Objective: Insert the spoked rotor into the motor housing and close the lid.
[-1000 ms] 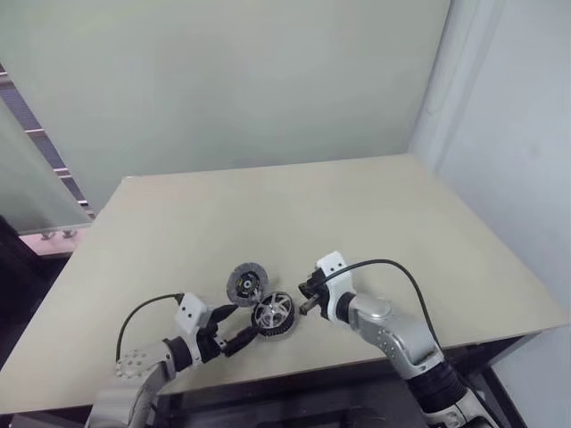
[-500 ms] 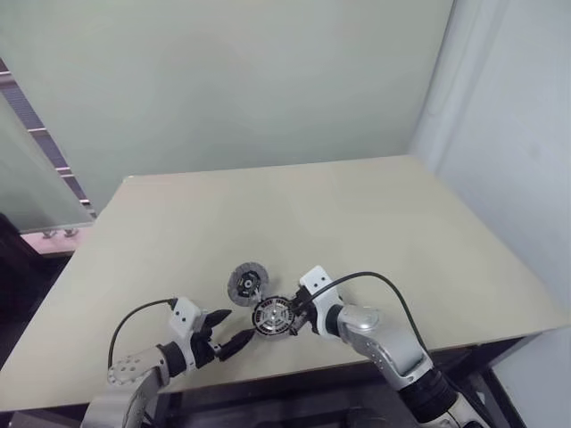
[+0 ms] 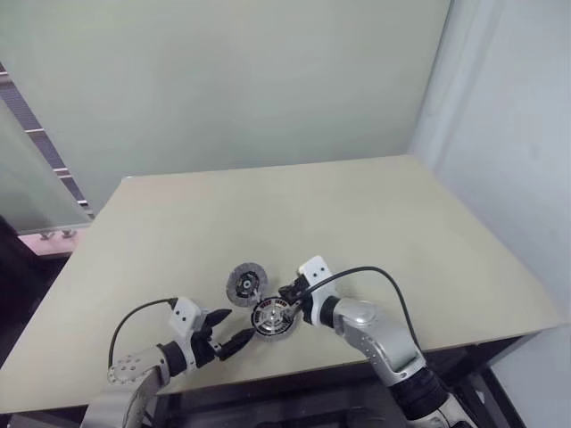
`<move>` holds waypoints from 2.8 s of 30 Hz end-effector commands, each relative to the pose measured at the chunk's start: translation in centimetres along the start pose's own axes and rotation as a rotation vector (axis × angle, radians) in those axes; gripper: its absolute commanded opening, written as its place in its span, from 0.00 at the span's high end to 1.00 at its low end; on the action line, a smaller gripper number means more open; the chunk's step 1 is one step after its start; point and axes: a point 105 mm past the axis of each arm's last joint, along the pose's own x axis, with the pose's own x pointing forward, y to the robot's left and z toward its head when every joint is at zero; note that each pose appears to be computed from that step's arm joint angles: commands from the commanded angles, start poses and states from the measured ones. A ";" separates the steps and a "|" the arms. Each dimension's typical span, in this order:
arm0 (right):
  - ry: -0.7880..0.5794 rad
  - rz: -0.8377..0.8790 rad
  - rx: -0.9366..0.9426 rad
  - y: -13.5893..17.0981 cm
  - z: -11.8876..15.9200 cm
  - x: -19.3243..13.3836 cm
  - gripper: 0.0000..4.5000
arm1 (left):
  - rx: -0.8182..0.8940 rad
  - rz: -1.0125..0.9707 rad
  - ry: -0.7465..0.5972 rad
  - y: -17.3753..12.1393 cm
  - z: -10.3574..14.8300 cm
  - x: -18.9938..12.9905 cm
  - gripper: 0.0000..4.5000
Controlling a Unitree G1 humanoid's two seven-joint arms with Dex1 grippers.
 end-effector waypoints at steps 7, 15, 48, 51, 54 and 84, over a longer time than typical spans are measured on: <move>0.084 -0.012 -0.036 -0.8 -3.2 0.8 0.99 | 0.035 0.006 -0.043 0.0 1.5 -0.3 0.00; 0.110 0.185 -0.229 0.4 0.2 -1.8 0.80 | 0.028 -0.002 -0.035 -0.1 1.1 -0.1 0.00; 0.350 0.338 -0.850 1.2 -1.7 -1.8 0.01 | 0.126 -0.113 0.120 -1.0 -0.1 -0.6 0.00; 0.364 0.334 -0.847 1.0 -2.3 -1.7 0.01 | 0.126 -0.113 0.117 -1.0 0.0 -0.6 0.00; 0.379 0.329 -0.853 0.7 -2.6 -1.6 0.01 | 0.125 -0.115 0.115 -1.1 -0.1 -0.4 0.00; 0.325 0.177 -0.628 0.6 -1.2 -0.1 0.99 | 0.110 -0.112 0.105 -1.5 -0.5 0.0 0.00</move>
